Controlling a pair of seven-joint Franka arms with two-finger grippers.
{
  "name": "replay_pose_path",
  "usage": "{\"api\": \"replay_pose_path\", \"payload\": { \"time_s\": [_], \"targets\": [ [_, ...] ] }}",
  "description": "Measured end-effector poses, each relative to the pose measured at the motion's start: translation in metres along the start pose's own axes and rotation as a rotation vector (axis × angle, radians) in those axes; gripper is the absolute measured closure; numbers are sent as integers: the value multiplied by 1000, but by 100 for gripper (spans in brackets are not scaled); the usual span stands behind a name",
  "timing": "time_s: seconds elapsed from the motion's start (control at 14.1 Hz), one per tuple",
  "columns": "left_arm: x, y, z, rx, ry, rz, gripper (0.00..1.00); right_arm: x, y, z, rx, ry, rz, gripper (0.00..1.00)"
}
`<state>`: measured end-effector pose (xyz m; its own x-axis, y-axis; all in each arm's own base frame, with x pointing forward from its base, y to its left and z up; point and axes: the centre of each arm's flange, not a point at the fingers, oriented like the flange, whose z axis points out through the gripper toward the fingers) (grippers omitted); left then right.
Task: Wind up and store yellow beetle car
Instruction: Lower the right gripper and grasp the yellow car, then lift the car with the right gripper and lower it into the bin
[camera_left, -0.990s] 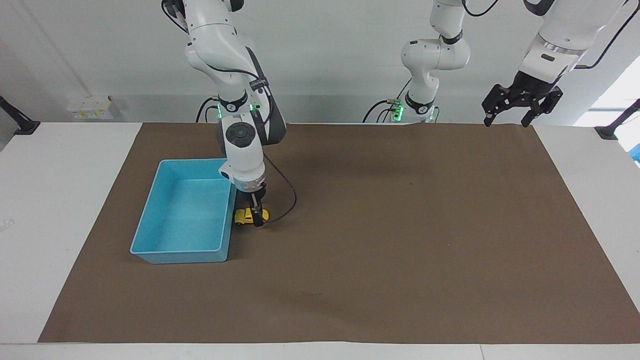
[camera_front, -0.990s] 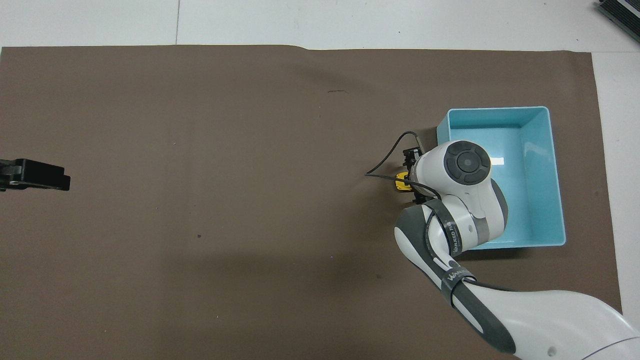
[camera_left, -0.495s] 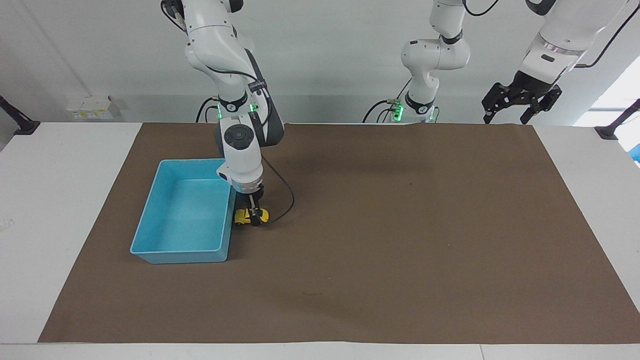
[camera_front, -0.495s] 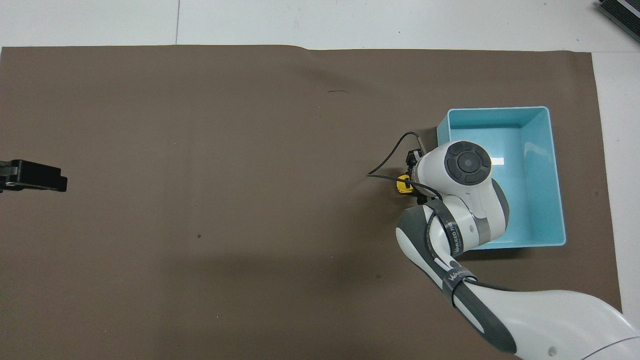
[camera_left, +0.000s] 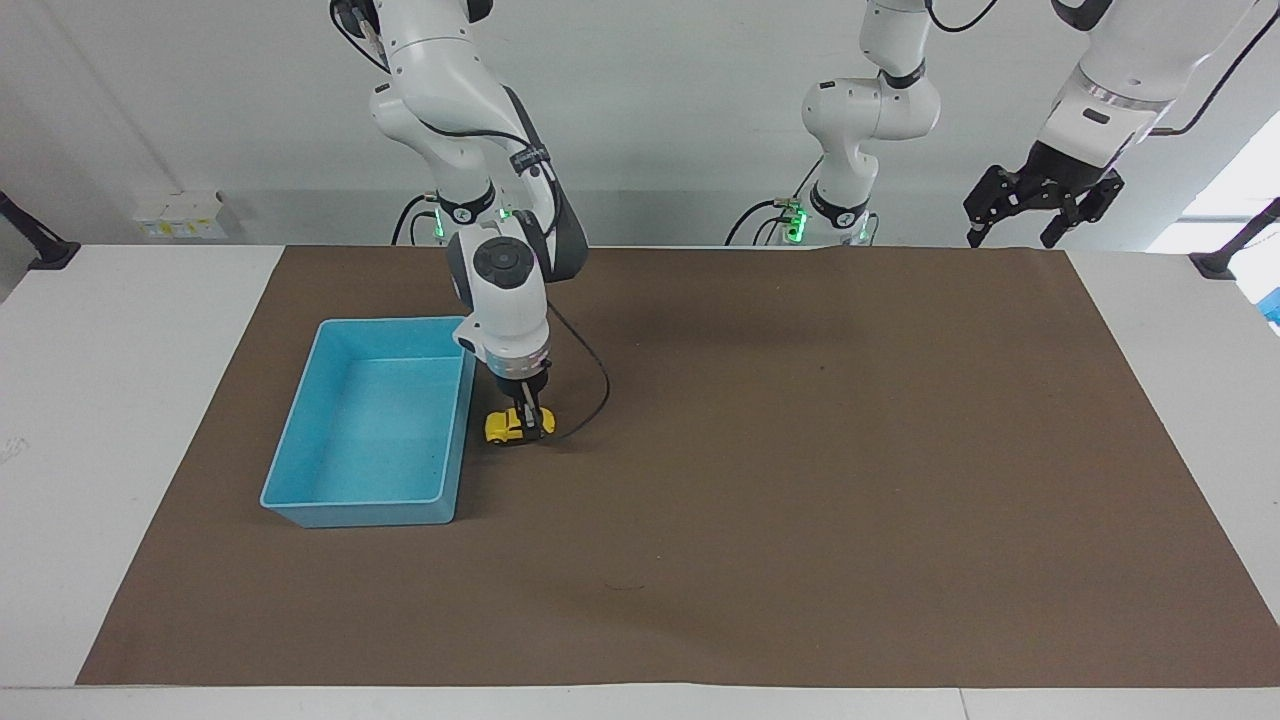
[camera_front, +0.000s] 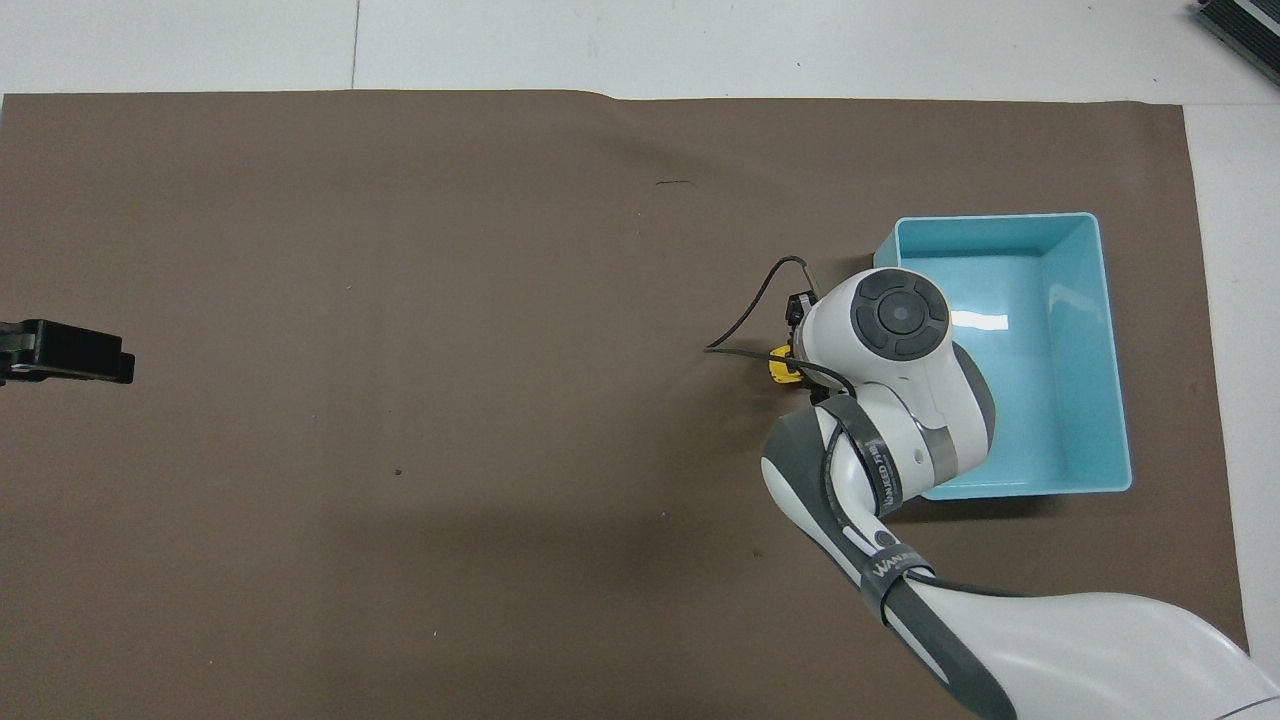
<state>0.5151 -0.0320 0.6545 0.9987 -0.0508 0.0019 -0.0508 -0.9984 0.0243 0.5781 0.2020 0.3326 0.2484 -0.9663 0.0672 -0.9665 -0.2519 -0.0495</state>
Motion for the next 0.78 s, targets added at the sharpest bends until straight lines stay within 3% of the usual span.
{"api": "replay_pose_path", "payload": {
  "time_s": [0.21, 0.42, 0.78],
  "targets": [
    [0, 0, 0, 0, -3, 0, 0, -5, -4, -28, 7, 1, -30, 50],
    [-4, 2, 3, 1, -37, 4, 0, -7, 1, -60, 5, 3, -142, 50],
    [-5, -3, 3, 1, -37, -6, 0, 4, 14, -101, -5, 0, -347, 50]
  ]
}}
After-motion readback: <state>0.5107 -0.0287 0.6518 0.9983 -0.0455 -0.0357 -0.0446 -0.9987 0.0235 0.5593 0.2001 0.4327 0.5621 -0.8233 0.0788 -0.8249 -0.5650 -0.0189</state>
